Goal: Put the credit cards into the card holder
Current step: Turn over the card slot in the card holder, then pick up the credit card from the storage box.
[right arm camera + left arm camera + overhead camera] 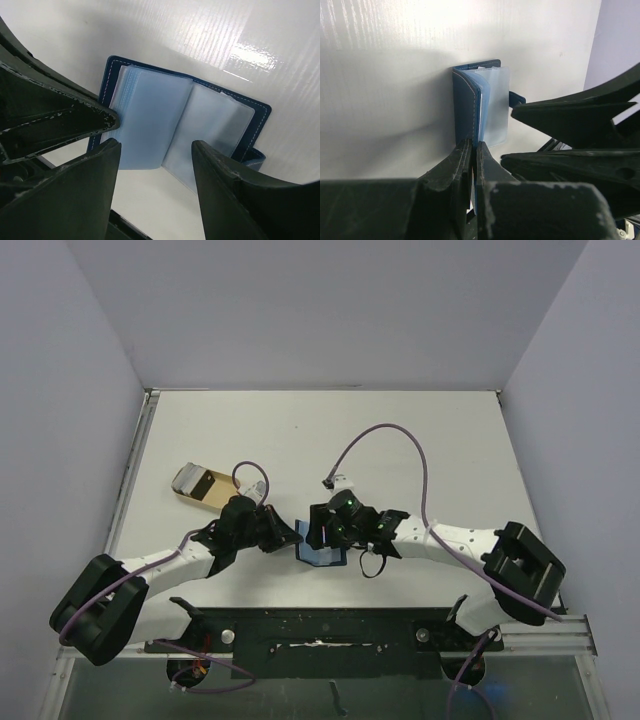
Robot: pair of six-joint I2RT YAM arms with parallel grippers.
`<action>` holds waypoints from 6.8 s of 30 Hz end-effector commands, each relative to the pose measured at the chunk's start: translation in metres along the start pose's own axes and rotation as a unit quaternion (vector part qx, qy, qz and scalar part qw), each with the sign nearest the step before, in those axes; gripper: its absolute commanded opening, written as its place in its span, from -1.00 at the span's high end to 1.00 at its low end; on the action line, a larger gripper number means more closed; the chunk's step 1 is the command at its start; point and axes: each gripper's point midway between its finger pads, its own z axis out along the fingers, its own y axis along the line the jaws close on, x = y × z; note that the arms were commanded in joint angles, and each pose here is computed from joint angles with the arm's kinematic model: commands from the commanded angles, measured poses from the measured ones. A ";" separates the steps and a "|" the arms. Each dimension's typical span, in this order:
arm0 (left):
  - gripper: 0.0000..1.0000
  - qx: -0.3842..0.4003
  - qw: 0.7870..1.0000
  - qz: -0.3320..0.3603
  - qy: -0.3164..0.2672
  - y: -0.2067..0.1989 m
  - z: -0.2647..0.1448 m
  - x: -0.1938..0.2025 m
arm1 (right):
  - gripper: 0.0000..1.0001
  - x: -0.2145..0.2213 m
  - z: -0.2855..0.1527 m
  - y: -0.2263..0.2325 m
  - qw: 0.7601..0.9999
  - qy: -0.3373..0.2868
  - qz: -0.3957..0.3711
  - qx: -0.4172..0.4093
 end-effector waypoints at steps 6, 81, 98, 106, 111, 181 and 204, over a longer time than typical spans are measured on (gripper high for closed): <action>1.00 0.038 0.999 0.018 -0.023 -0.028 -0.002 -0.017 | -0.18 -0.001 0.016 0.022 0.999 0.007 -0.011 -0.048; 0.77 0.010 1.000 0.015 -0.016 -0.012 0.002 -0.013 | -0.16 0.030 0.034 -0.005 0.998 0.046 0.019 -0.038; 1.00 0.015 1.000 0.019 -0.014 -0.015 0.002 -0.013 | -0.12 0.014 0.009 -0.042 0.996 0.021 0.010 0.084; 1.00 0.014 0.999 0.024 -0.023 -0.026 -0.001 -0.021 | -0.11 -0.014 -0.032 -0.043 0.993 -0.030 0.015 0.114; 1.00 0.012 0.999 0.024 -0.021 -0.028 0.001 -0.023 | -0.06 -0.033 -0.036 -0.019 0.996 -0.062 0.015 0.064; -0.09 -0.448 0.808 0.351 -0.150 0.092 -0.139 -0.256 | 0.06 -0.011 0.017 -0.006 0.999 0.002 -0.029 0.028; -0.13 -0.520 0.755 0.388 -0.097 0.139 -0.125 -0.299 | 0.06 -0.008 0.012 -0.011 0.999 -0.001 -0.027 0.026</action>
